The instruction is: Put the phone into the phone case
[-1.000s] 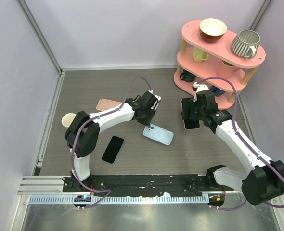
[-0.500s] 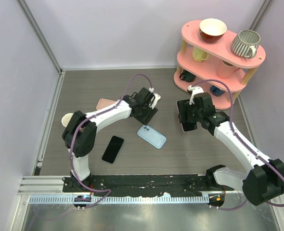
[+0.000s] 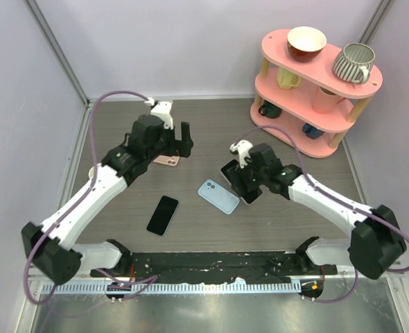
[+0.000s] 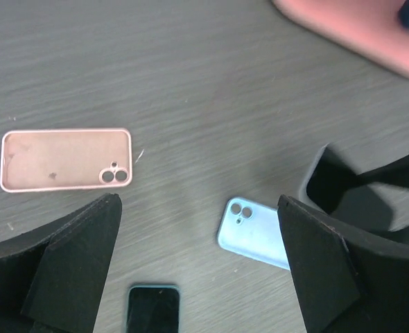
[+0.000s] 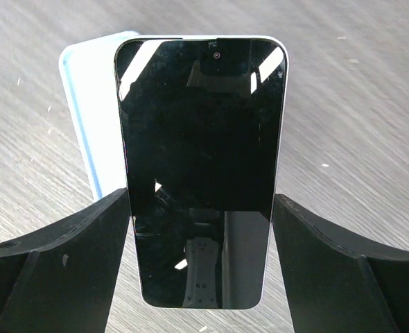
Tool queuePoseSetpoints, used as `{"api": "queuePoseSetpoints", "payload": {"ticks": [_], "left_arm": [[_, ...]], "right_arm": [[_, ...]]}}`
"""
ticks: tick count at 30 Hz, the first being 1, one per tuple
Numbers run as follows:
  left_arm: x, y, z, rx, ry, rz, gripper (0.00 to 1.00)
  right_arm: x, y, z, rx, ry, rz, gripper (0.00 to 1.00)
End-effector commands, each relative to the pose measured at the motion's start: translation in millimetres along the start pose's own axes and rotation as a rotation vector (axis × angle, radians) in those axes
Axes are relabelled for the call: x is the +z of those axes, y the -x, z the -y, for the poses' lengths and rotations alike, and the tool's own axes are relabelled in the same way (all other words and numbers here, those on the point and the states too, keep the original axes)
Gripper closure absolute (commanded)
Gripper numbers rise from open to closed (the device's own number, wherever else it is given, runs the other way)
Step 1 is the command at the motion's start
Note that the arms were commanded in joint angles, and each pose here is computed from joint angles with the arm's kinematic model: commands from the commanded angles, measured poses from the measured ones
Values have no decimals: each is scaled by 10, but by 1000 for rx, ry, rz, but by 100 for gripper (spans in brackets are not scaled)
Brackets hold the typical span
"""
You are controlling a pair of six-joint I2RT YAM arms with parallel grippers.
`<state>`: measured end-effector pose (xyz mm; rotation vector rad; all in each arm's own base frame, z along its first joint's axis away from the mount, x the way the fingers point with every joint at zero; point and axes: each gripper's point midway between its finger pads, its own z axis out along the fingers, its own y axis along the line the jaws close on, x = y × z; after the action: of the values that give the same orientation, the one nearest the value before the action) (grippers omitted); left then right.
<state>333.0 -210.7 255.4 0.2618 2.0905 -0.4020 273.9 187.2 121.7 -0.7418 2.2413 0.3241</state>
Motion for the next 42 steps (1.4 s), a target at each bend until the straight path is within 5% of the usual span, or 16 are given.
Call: {"api": "queuePoseSetpoints", "payload": {"ticks": [1,20,42], "left_arm": [[-262,259,-59,-100,27,173,0],[-1300,578,-699,-218,238,608,0],[-1247,546,-739,-217,267,591,0]], "right_arm": [[149,372,-189,-128,40,96,50],[823,397,-787,-315,96,58,47],[899,112,-840,-258,77,18,42]]}}
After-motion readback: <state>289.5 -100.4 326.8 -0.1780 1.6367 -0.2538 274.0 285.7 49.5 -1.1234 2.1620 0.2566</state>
